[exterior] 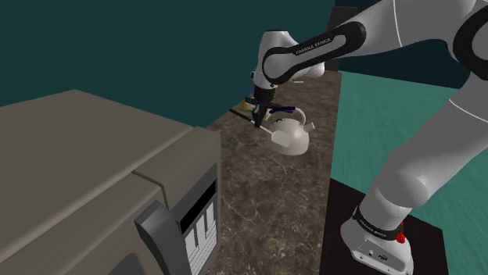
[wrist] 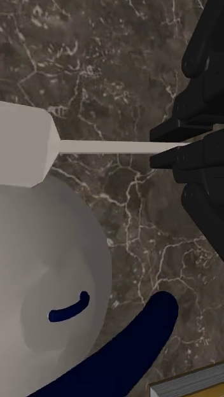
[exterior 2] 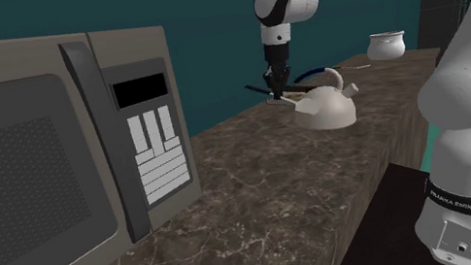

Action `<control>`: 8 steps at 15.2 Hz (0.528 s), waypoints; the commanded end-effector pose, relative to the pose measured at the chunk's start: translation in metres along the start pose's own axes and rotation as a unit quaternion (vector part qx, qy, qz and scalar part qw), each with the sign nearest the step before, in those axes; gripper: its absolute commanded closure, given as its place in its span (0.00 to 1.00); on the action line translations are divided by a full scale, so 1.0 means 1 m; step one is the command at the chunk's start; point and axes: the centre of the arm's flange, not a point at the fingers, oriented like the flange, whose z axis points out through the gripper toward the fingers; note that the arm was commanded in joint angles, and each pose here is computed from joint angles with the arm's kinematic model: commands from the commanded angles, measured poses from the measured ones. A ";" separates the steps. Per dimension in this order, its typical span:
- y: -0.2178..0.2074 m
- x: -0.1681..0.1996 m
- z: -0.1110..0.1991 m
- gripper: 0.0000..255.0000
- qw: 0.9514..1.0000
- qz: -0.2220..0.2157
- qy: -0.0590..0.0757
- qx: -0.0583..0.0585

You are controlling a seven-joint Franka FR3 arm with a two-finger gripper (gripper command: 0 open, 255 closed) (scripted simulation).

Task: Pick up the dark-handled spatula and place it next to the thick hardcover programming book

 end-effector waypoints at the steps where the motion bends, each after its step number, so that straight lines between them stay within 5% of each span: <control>1: 0.029 -0.005 0.003 1.00 1.000 -0.001 0.000 0.000; 8: 0.120 -0.020 0.002 1.00 1.000 -0.001 0.000 0.000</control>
